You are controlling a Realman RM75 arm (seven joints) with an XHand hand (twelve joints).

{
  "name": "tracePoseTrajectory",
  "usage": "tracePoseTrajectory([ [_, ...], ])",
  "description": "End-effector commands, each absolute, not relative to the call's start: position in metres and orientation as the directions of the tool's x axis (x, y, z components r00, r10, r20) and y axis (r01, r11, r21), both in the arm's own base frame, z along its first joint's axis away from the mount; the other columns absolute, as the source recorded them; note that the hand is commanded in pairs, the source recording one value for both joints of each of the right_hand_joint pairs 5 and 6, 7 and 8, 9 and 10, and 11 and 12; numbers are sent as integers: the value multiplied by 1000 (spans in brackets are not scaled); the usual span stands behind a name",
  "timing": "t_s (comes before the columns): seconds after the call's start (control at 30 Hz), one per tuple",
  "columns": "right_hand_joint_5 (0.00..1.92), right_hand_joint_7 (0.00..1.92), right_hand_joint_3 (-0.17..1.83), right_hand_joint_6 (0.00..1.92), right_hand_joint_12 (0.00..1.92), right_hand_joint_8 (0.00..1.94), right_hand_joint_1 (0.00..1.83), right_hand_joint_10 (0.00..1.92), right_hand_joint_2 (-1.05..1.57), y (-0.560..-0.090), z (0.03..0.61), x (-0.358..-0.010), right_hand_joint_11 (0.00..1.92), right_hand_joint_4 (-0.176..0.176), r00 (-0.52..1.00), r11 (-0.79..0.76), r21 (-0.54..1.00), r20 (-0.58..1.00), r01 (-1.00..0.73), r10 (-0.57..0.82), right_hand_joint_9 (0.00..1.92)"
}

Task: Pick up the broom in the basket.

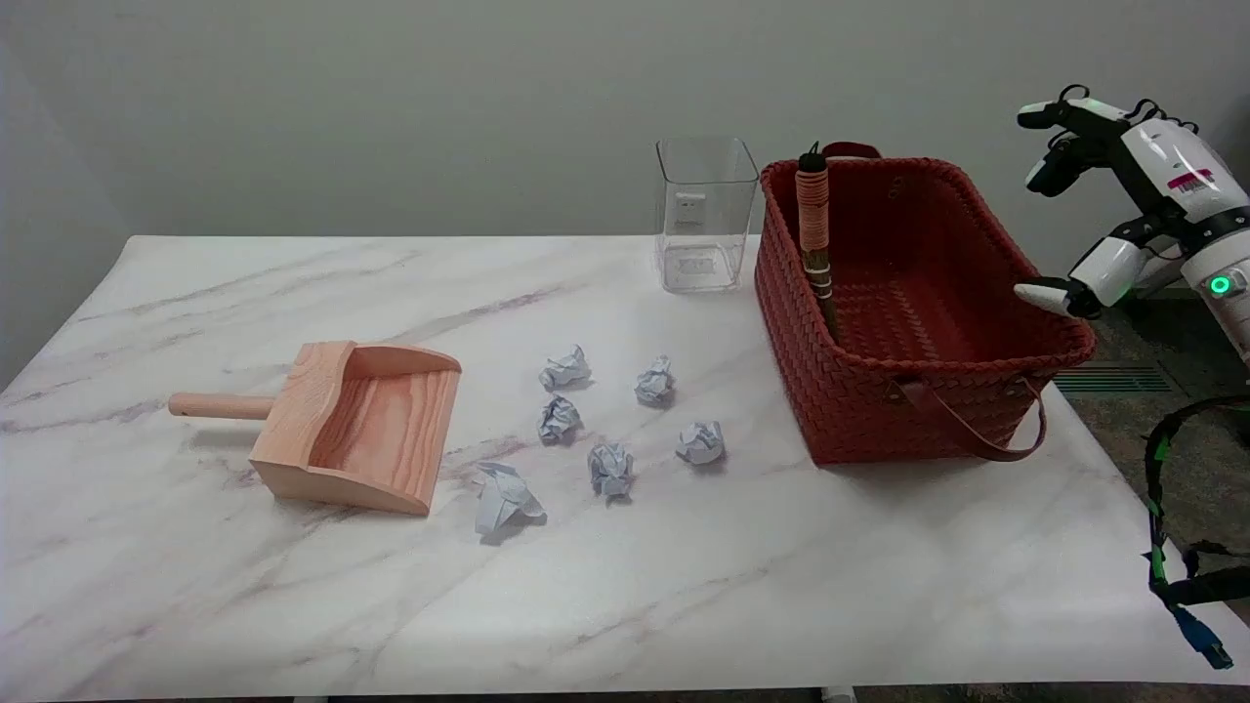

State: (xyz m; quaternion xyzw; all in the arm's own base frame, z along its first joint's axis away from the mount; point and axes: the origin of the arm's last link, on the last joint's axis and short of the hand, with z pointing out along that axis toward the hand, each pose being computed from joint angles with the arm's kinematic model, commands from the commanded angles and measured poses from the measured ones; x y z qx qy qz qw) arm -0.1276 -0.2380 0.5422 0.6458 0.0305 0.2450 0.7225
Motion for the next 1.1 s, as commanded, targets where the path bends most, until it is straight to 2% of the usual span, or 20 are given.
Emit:
tracePoseTrajectory([
  [0.03, 396, 924, 1365, 396, 722, 924, 1252, 917, -453, -243, 546, -124, 722, 0, 864, 41, 947, 273, -319, 424, 917],
  [0.2, 389, 927, 1350, 389, 714, 927, 1254, 932, -439, -265, 536, -117, 714, 0, 935, 29, 987, 140, -158, 326, 932],
  [0.37, 354, 904, 1356, 354, 719, 904, 1257, 915, -473, -277, 526, -120, 719, 0, 939, -4, 986, 161, -168, 303, 915],
  [0.5, 202, 896, 1262, 202, 727, 896, 1309, 905, -447, -275, 521, -120, 727, 0, 934, -10, 982, 182, -188, 306, 905],
  [0.6, 100, 874, 1263, 100, 726, 874, 1283, 818, -452, -275, 512, -120, 726, 0, 936, -13, 983, 177, -182, 303, 818],
  [0.73, 71, 775, 1288, 71, 693, 775, 1287, 649, -499, -276, 509, -122, 693, 0, 950, -6, 990, 134, -138, 280, 649],
  [0.87, 49, 711, 1308, 49, 662, 711, 1313, 594, -612, -277, 510, -120, 662, 0, 955, 7, 994, 106, -112, 276, 594],
  [0.93, 45, 684, 1314, 45, 656, 684, 1298, 575, -645, -278, 510, -118, 656, 0, 953, 11, 991, 129, -137, 276, 575],
  [1.07, 38, 654, 1293, 38, 643, 654, 1285, 549, -639, -280, 503, -114, 643, 0, 909, -9, 954, 290, -301, 300, 549],
  [1.1, 39, 649, 1286, 39, 578, 649, 1287, 498, -625, -281, 500, -115, 578, 0, 893, -22, 939, 333, -343, 302, 498],
])
